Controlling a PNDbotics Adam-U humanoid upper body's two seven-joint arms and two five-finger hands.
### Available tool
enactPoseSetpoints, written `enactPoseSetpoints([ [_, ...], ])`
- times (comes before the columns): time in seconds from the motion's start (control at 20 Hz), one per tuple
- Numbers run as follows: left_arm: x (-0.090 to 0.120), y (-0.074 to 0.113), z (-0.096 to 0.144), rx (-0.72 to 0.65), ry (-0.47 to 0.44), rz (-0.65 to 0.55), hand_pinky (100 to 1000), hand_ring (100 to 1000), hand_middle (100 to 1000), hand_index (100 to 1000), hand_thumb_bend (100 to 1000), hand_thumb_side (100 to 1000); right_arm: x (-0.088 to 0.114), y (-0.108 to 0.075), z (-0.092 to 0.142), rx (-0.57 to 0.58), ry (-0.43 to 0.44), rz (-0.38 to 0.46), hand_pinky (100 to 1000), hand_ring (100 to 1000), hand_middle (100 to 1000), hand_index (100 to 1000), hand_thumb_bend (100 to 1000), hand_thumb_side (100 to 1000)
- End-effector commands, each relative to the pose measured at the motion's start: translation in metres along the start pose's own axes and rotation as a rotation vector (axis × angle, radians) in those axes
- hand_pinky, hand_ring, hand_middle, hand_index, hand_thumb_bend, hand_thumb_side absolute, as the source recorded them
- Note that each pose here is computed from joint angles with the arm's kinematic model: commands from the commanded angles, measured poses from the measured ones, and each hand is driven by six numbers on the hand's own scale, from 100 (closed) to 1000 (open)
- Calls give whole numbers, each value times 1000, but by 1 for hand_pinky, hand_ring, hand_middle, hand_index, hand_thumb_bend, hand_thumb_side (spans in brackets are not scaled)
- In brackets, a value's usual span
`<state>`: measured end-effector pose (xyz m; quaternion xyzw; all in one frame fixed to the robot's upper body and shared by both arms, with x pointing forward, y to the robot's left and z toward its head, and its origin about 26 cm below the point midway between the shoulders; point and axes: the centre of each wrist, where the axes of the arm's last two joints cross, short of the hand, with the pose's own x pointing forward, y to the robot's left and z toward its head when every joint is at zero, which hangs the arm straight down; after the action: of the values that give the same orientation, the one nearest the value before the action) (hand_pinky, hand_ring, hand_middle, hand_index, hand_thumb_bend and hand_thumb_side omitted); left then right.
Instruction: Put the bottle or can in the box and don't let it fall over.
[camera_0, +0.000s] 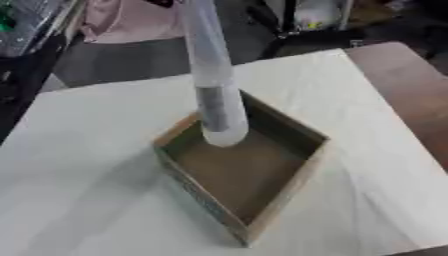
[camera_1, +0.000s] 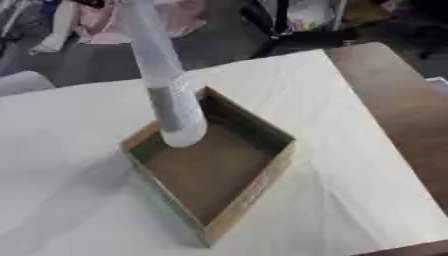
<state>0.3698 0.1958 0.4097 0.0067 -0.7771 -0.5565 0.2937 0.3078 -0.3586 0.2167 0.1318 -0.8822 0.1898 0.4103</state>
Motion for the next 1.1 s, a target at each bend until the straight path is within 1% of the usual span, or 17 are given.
enactPoseSetpoints([
  [0.05,11,6,-1,19,-32,-15,100,100,356,247,100,209,10,-4,-5,17,-9,22,1000,1000,1000,986,100,486],
  [0.4,2,-8,-8,12,-50,-22,110,100,380,272,100,199,11,-2,-9,27,-23,16,1000,1000,1000,986,100,487],
  [0.5,-2,-13,-11,0,-60,-4,127,100,409,292,100,205,11,-1,-9,29,-26,15,1000,1000,1000,986,100,487],
  [0.55,-5,-16,-11,-7,-63,5,176,100,465,361,100,132,11,-1,-10,30,-26,14,1000,1000,1000,986,100,489],
  [0.6,-8,-18,-12,-17,-62,9,197,100,486,386,100,121,11,-1,-10,31,-27,14,1000,1000,1000,987,100,491],
  [0.7,-14,-22,-12,-38,-57,12,267,100,553,471,100,100,11,0,-10,31,-26,14,1000,1000,1000,987,100,496],
  [0.8,-18,-25,-13,-66,-54,1,379,100,679,617,100,114,11,0,-10,30,-26,14,1000,1000,1000,987,100,498],
  [0.85,-20,-27,-13,-85,-53,-11,448,100,749,687,100,192,11,0,-11,30,-28,11,1000,1000,1000,987,100,498],
  [0.9,-21,-28,-12,-102,-51,-28,489,100,779,728,100,272,11,0,-12,31,-31,8,1000,1000,1000,987,100,496],
  [1.0,-25,-30,-11,-131,-45,-64,602,235,869,829,100,490,12,1,-14,34,-37,2,1000,1000,1000,987,100,496],
  [1.05,-28,-31,-10,-146,-40,-87,675,320,922,882,150,589,12,1,-15,35,-39,1,1000,1000,1000,987,100,496],
  [1.1,-30,-32,-9,-162,-31,-122,744,391,957,921,257,685,12,1,-15,35,-39,1,1000,1000,1000,987,100,497],
])
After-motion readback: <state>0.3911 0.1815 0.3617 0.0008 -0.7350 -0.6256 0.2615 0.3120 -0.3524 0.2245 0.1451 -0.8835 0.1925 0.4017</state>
